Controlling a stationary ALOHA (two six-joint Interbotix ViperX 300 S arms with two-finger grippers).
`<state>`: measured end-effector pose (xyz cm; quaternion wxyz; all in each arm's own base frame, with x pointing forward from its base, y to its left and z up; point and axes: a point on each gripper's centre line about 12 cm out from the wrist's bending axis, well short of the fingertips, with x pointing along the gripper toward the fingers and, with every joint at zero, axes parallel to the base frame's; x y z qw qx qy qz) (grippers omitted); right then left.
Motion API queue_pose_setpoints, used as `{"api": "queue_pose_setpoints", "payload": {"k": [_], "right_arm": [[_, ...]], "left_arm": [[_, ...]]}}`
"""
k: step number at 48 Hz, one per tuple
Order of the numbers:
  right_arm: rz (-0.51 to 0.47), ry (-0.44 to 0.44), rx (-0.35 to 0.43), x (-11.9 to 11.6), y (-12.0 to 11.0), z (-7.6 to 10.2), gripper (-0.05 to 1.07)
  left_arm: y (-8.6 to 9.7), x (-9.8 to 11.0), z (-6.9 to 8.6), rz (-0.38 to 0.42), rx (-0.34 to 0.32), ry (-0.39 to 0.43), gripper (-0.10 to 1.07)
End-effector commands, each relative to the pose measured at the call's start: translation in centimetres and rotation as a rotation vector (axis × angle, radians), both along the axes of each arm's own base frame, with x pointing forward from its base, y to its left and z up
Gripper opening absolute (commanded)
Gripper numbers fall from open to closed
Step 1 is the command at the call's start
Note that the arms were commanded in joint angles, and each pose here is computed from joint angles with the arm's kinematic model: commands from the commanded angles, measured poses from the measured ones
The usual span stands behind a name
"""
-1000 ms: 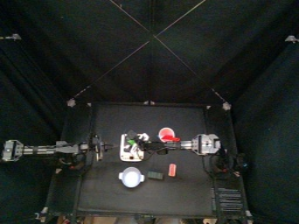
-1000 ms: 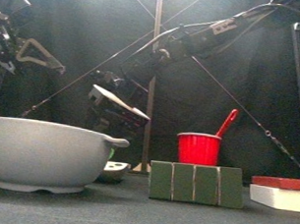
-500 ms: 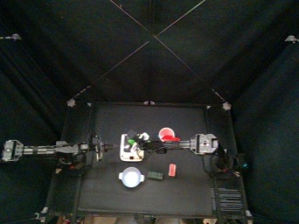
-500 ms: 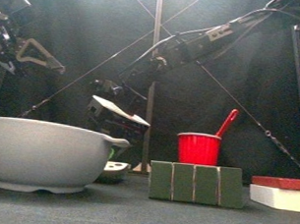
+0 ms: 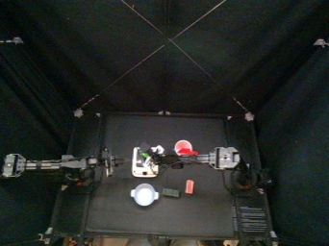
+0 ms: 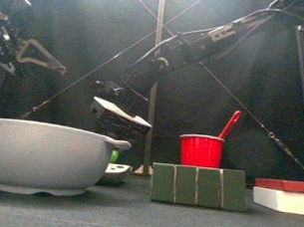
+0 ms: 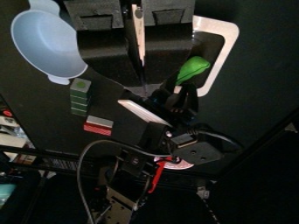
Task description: Grab peas
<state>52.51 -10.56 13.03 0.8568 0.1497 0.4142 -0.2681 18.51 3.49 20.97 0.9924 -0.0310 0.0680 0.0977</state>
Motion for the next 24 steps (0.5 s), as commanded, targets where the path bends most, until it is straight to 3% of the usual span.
{"api": "queue_pose_setpoints", "payload": {"k": [1,13,24], "right_arm": [[0.002,-0.072,-0.016,0.3,0.0,4.0,0.59],[0.034,-0.111,-0.043,-0.5,1.1,6.5,0.59],[0.034,-0.091,-0.035,-1.2,1.4,5.8,0.59]], "left_arm": [[0.1,0.2,0.4,0.002,0.003,-0.014,0.32],[0.1,0.2,0.5,0.002,0.003,-0.015,0.32],[0.1,0.2,0.5,0.002,0.003,-0.015,0.32]]}}
